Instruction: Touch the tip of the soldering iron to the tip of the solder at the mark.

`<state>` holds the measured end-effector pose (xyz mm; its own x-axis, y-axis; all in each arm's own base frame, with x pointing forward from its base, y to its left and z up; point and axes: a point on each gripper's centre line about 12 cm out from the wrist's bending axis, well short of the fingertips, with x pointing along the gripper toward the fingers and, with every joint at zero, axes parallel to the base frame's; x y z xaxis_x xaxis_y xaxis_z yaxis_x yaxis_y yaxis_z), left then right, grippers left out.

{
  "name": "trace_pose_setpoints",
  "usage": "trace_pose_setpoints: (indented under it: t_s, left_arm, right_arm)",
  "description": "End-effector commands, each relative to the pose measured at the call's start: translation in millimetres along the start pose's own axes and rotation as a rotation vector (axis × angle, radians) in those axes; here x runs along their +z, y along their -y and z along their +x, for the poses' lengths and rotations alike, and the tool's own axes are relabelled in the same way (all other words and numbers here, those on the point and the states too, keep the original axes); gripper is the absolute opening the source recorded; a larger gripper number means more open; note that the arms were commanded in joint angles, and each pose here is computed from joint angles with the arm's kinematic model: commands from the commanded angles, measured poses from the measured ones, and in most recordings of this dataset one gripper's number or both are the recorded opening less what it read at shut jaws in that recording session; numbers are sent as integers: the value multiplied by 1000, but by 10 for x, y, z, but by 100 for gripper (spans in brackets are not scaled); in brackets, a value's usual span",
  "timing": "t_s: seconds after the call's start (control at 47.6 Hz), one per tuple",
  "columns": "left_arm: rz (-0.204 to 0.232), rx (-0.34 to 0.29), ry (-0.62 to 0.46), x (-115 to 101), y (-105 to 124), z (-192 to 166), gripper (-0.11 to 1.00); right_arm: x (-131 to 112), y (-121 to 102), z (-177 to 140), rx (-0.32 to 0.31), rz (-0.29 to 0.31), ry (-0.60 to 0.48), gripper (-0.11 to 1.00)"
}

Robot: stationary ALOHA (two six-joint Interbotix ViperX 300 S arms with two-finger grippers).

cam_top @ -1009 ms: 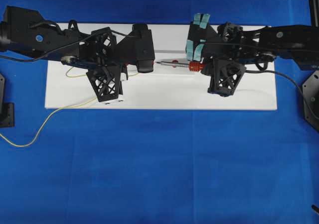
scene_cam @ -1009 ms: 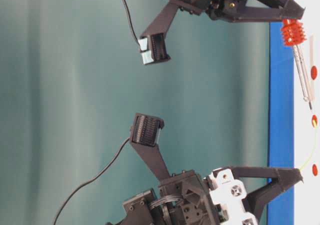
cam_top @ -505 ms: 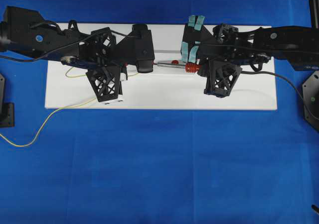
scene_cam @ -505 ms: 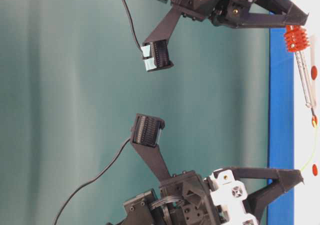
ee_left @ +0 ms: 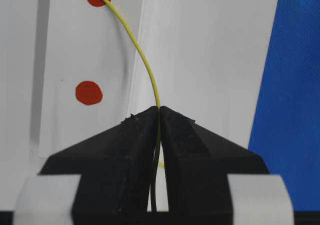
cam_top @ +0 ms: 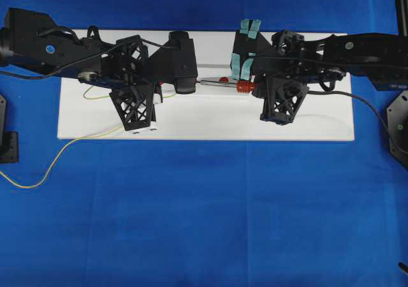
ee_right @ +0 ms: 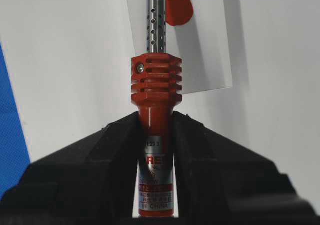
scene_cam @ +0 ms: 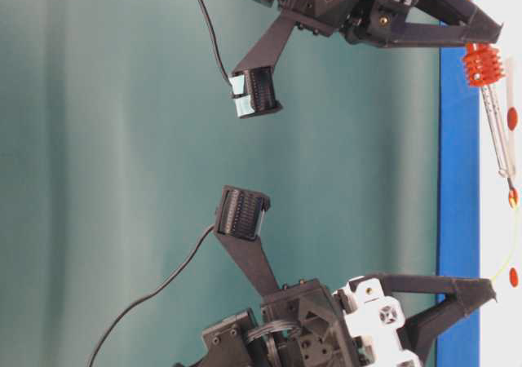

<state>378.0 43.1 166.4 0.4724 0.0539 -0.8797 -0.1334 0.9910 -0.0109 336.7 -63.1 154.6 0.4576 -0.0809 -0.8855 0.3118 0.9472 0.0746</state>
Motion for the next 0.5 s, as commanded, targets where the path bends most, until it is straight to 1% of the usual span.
trace_pose_setpoints:
  t_s: [0.0, 0.484]
  left_arm:
    - [3, 2, 34, 94, -6, -70, 2]
    - [7, 2, 26, 122, -5, -61, 2]
  right_arm:
    - [113, -23, -68, 6, -2, 38, 6]
    - [115, -22, -68, 6, -3, 39, 6]
